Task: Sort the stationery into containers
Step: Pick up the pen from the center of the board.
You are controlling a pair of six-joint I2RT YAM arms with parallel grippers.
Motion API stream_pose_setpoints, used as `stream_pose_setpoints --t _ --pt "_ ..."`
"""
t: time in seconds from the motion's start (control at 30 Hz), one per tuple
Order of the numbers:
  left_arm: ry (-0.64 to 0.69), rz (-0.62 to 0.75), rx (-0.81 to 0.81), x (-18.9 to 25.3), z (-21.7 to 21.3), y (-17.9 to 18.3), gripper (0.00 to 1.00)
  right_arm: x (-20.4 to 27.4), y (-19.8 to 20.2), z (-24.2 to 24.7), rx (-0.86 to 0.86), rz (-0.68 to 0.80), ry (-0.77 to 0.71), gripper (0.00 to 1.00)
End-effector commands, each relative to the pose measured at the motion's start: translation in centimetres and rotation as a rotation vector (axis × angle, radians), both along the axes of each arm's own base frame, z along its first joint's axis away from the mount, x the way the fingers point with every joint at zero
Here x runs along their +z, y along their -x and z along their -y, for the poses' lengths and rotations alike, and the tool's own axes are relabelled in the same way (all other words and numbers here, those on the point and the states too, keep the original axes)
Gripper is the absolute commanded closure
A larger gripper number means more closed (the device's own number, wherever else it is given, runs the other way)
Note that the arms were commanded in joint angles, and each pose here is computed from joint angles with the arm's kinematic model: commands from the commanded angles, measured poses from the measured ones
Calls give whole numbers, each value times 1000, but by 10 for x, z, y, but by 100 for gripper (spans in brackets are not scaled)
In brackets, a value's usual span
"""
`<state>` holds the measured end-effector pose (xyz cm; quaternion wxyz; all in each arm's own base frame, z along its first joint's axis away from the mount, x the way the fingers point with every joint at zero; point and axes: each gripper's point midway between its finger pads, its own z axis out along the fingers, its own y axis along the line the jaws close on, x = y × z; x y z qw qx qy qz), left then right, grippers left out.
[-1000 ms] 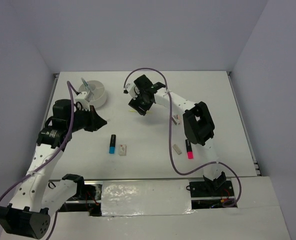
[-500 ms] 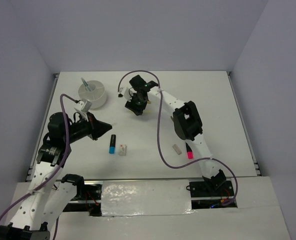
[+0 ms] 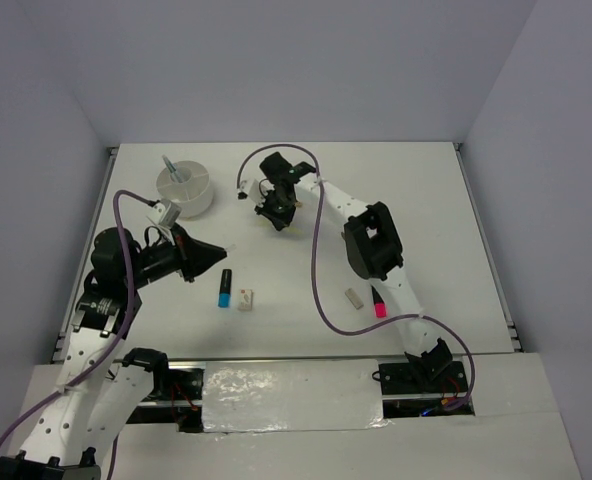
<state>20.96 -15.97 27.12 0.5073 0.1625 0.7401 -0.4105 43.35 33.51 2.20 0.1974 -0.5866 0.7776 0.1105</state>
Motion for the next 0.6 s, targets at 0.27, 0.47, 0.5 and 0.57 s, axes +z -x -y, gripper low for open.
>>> stream_pose_setpoints --t 0.27,0.47,0.5,0.57 --pt "121 60 -215 28 22 28 100 173 83 -32 9 -18 -490 100" --pt "130 -83 -309 28 29 38 100 225 170 17 -63 253 -477 100" --pt "130 -105 -318 29 28 44 100 214 179 31 -97 253 -429 100" --pt "128 -108 -307 33 27 50 100 224 191 52 -156 284 -429 100"
